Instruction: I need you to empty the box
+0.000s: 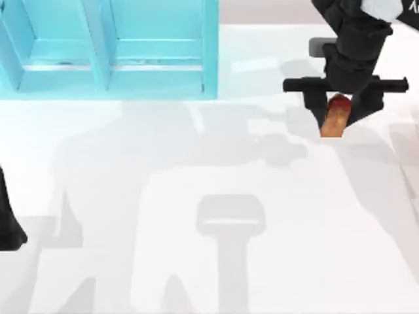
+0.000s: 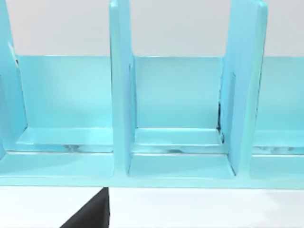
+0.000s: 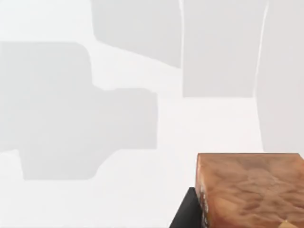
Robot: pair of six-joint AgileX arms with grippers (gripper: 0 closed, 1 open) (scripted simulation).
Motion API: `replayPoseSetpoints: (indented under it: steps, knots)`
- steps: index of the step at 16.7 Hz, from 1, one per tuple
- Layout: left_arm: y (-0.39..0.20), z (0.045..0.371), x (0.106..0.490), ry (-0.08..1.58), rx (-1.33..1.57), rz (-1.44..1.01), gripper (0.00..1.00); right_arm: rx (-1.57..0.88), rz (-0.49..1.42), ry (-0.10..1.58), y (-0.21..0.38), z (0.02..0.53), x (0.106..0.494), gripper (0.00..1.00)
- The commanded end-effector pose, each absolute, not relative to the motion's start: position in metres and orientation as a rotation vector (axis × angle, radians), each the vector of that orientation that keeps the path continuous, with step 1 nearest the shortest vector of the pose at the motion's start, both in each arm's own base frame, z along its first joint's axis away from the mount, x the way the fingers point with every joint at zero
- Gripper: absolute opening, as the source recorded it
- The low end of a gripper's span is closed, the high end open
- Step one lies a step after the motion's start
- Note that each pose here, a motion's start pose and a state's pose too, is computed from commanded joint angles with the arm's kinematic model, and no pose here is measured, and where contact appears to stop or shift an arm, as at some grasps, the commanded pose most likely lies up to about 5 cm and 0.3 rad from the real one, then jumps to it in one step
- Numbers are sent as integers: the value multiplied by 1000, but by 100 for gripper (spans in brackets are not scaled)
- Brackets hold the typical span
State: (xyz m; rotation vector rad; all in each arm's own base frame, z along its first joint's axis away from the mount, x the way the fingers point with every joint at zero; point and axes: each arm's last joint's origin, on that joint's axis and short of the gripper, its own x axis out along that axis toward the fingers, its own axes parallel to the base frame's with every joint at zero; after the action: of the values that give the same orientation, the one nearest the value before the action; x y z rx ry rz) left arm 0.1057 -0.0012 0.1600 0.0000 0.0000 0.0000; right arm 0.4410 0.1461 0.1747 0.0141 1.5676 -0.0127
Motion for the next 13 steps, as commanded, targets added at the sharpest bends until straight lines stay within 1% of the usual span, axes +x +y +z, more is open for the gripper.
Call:
replayPoseSetpoints:
  steps: [6, 13]
  knots:
    - [-1, 160, 106, 0, 0, 0, 100, 18, -15, 1574, 149, 171, 441, 0]
    - [-1, 160, 106, 0, 0, 0, 100, 16, -13, 1571, 150, 141, 441, 0]
